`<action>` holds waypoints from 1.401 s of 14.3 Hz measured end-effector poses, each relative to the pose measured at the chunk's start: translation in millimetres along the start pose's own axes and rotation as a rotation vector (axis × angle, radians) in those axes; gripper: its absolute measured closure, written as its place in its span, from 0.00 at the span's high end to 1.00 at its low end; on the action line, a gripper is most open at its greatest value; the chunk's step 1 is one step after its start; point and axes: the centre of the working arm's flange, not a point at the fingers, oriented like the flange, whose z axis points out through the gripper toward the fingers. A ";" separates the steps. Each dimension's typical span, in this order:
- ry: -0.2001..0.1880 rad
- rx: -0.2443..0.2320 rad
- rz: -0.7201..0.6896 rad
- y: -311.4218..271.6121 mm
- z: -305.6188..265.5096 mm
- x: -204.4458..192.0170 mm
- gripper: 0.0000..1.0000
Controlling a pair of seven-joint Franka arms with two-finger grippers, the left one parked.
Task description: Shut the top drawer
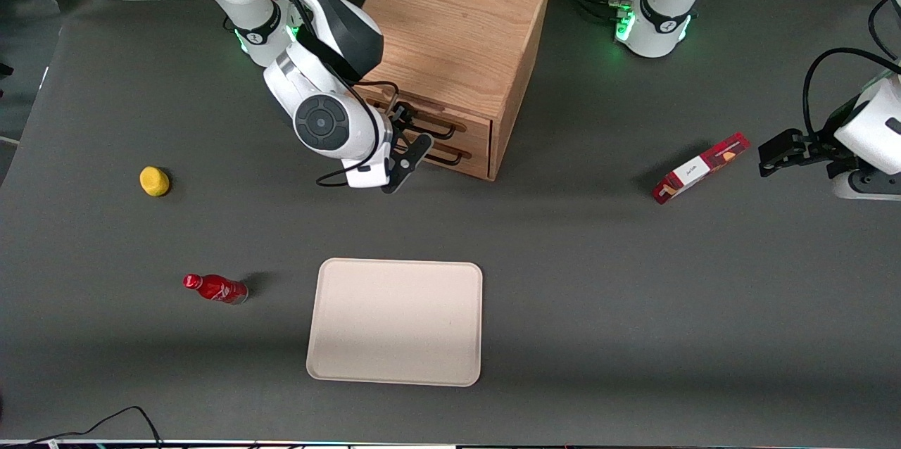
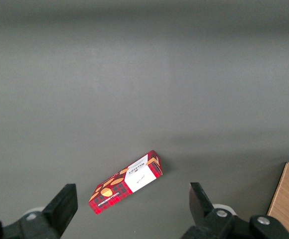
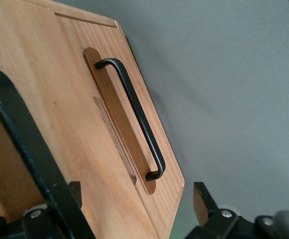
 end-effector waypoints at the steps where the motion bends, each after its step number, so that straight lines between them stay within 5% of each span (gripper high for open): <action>1: 0.000 0.001 0.000 -0.2 -0.7 0.0 1.00; 13: 0.052 0.007 0.004 -10.8 -54.3 -3.2 1.00; 18: 0.136 -0.064 0.150 32.0 -120.7 -39.7 1.00; 20: 0.173 -0.129 0.251 58.6 -151.5 -65.5 1.00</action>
